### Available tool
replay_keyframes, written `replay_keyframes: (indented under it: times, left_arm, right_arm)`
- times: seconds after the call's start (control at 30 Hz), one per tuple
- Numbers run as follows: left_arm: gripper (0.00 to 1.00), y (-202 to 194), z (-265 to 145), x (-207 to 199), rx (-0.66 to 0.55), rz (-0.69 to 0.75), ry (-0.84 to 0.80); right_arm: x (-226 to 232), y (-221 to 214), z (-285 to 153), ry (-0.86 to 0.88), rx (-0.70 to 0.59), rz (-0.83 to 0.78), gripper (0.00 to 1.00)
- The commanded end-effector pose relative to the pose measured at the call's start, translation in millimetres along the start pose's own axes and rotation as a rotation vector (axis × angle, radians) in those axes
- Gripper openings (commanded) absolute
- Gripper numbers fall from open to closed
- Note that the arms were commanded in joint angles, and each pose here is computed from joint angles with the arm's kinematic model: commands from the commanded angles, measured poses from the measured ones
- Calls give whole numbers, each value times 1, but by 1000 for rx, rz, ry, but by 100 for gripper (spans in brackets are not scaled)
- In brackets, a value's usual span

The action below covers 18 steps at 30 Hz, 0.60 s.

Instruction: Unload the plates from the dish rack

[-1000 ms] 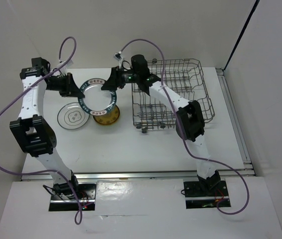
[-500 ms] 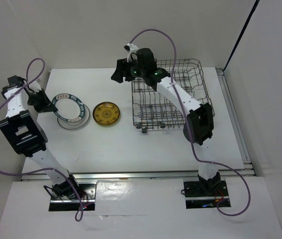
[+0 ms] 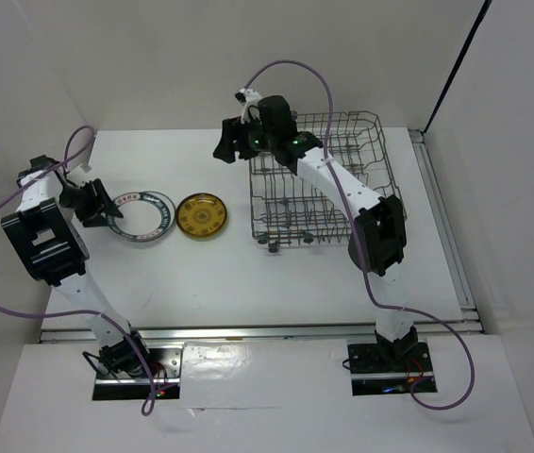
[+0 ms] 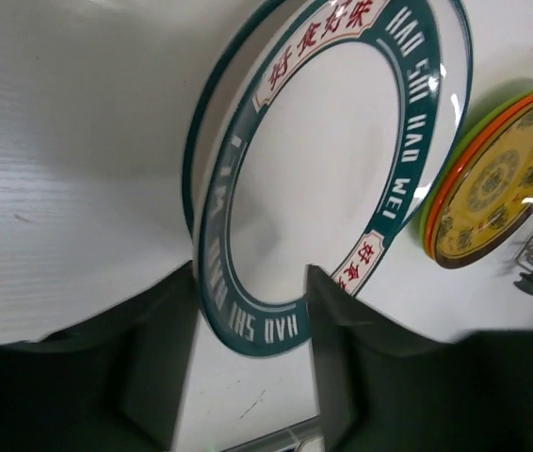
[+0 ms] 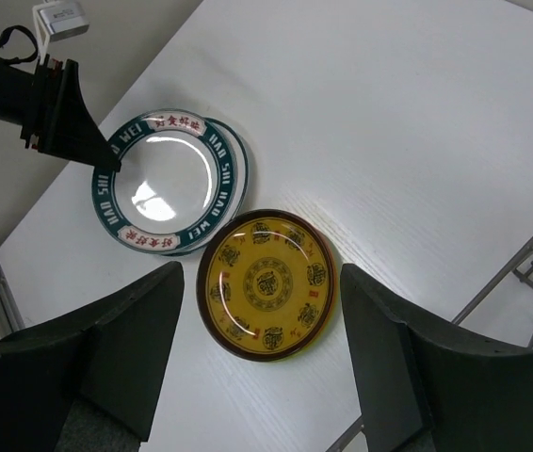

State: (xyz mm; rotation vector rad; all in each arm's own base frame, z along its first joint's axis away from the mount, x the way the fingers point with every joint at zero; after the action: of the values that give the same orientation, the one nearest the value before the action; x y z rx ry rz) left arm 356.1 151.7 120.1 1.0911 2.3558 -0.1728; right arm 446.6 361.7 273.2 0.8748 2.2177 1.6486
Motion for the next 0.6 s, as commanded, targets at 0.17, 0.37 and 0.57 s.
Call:
replay_keyframes:
  times: [0.17, 0.37, 0.57]
  left_arm:
    - [74, 3, -11, 3, -16, 39, 60]
    - [78, 3, -30, -2, -59, 122, 112]
    - [78, -5, -72, -22, -188, 228, 180]
  right_arm:
    - [15, 39, -33, -1, -78, -52, 75]
    - [8, 34, -47, -87, -28, -74, 75]
    - [-15, 26, -94, -314, 37, -32, 83]
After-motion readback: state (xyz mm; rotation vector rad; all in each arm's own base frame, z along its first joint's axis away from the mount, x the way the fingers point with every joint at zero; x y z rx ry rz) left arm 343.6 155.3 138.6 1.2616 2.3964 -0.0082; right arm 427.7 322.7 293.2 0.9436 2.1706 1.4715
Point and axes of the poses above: each gripper's point midway between its finger pads, its own z axis out along the fingers, its own x axis along the line the jaws close on, y = z × x, the point moved 5 cm from there along -z, back along the fingers, and after that the axes turned 14 degrees about -z, right-handed, at the moved point
